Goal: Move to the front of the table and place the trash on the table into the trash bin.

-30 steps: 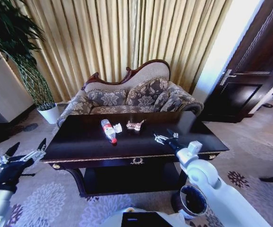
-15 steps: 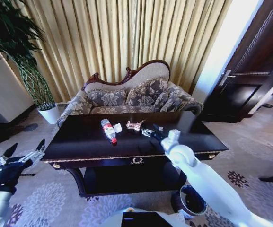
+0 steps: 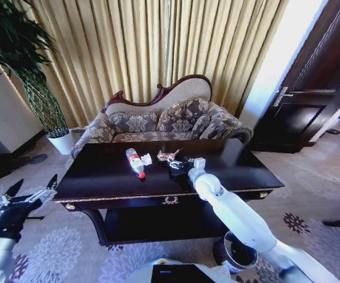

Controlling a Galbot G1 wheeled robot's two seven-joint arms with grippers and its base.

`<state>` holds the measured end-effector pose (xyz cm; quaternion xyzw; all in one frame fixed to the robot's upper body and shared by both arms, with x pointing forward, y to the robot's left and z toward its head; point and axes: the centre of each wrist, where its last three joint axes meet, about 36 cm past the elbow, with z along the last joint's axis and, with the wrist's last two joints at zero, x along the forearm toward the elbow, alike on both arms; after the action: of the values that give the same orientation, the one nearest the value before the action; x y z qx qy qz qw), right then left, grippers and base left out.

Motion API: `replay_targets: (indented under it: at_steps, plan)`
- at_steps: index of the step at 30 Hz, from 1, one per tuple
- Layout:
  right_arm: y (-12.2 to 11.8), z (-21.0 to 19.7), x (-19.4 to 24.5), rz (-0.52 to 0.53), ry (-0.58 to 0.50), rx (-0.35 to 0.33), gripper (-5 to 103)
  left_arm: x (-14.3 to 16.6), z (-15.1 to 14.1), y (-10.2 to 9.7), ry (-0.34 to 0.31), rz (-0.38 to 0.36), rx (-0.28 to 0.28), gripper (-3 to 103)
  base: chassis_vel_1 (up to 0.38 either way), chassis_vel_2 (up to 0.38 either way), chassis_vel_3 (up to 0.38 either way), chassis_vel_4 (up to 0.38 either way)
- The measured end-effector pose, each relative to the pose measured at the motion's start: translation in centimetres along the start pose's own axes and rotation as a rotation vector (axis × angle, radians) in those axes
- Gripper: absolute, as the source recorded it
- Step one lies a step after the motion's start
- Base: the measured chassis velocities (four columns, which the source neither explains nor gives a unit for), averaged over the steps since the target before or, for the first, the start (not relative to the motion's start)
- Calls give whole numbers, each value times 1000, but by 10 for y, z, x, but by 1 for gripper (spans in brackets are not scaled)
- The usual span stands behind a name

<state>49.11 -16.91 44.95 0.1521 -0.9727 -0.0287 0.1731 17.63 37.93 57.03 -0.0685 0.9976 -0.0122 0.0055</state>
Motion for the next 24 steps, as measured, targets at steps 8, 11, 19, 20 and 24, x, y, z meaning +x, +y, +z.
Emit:
replay_targets:
  at_steps: [8,11,19,20,24]
  plan:
    - [4,-11,-16,0,-3,14,97,-1,-1,0,-4,5,1,100,0,0,0,0]
    - [5,-12,-18,-1,-4,18,91,-2,-1,0,-6,6,2,100,0,0,0,0]
    - [7,-10,-20,-1,1,21,59,-2,-1,0,-7,7,2,100,0,0,0,0]
    - [7,-9,-21,-1,2,20,54,-2,-2,0,-7,9,0,100,0,0,0,0]
    - [7,-9,-21,1,1,20,42,-3,-2,0,-10,12,-2,100,0,0,0,0]
